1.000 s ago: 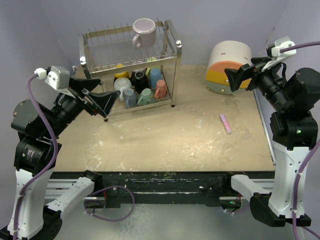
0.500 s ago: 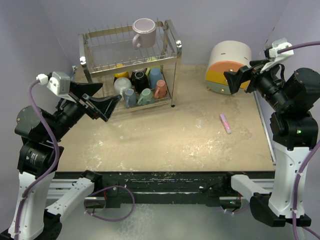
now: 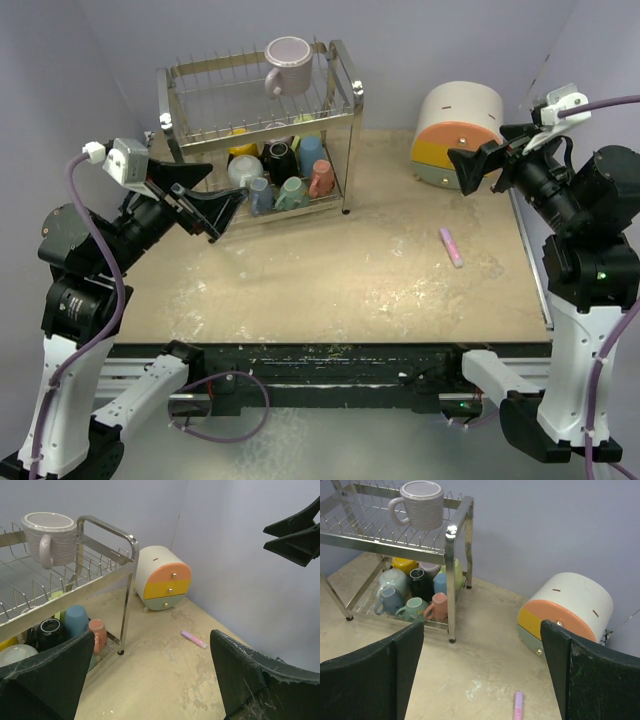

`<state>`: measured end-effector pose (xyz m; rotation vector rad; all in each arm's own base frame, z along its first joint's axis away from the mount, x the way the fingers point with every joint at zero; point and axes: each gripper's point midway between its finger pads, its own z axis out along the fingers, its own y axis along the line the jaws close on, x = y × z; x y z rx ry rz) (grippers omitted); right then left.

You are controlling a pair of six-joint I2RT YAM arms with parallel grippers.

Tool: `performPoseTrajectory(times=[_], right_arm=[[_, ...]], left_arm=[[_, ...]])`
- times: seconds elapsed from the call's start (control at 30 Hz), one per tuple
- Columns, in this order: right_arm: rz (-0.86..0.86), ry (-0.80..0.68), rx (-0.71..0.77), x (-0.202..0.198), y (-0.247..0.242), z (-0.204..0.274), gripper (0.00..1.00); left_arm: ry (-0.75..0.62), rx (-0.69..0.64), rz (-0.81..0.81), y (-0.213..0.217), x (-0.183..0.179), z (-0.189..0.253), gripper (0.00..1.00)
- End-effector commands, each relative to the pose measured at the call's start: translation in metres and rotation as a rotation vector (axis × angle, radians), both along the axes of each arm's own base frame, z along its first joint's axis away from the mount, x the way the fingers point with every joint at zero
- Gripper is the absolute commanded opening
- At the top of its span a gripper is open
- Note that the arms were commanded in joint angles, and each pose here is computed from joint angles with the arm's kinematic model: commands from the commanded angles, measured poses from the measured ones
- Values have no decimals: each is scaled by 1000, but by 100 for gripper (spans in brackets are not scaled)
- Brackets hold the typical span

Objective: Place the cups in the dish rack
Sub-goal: Reset both arms

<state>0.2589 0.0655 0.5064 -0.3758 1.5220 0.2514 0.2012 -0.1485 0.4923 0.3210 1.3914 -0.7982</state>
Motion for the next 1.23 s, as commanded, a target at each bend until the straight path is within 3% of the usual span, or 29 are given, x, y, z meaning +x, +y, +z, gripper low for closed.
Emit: performPoseTrajectory(times=[0.0, 1.2], right_arm=[[-33, -47, 4, 1, -6, 11, 100], [-94, -58, -13, 11, -16, 6, 100]], left_arm=[[-44, -20, -19, -3, 0, 11, 99], [-23, 11, -18, -9, 19, -3, 99]])
